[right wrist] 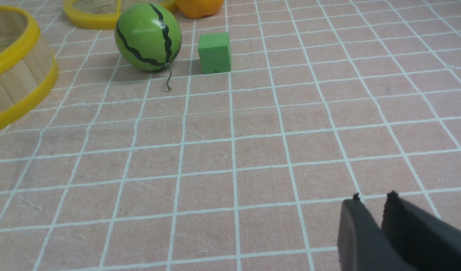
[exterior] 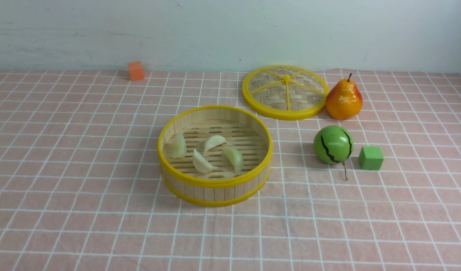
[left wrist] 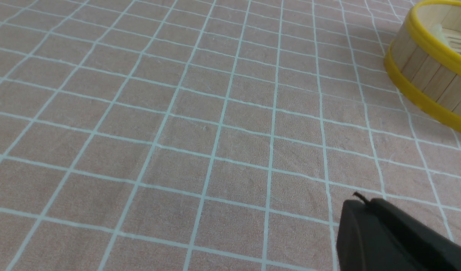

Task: Put the dumplings into the steamer on the table with the pink tablecloth.

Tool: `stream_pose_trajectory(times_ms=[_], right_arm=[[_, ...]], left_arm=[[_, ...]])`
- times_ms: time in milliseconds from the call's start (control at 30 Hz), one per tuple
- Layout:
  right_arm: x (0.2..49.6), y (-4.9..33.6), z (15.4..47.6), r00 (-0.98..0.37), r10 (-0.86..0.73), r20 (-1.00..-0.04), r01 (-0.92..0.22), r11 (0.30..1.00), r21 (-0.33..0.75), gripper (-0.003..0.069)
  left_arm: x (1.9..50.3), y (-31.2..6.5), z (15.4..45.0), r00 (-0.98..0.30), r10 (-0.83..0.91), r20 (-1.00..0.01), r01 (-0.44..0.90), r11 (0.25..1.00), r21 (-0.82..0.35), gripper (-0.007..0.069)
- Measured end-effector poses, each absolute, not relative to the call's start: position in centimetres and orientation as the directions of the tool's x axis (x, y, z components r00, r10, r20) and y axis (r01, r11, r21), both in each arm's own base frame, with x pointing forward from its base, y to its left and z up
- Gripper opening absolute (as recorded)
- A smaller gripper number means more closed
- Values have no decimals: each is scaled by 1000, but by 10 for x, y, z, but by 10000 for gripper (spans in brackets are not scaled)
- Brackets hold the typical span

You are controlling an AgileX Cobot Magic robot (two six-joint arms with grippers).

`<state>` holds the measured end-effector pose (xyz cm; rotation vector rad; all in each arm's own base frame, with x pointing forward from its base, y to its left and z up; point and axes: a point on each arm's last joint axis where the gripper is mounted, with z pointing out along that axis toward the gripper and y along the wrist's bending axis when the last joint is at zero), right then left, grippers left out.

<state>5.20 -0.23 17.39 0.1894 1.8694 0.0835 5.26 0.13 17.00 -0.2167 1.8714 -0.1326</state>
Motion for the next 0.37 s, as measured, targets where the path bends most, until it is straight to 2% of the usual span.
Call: stream_pose_trajectory(times_ms=[367], right_arm=[[52,-2,174,-292,173,-941,88,984,154,124]], left_arm=[[53,1,170,-296,-216,-930,-83,976,-200,-13]])
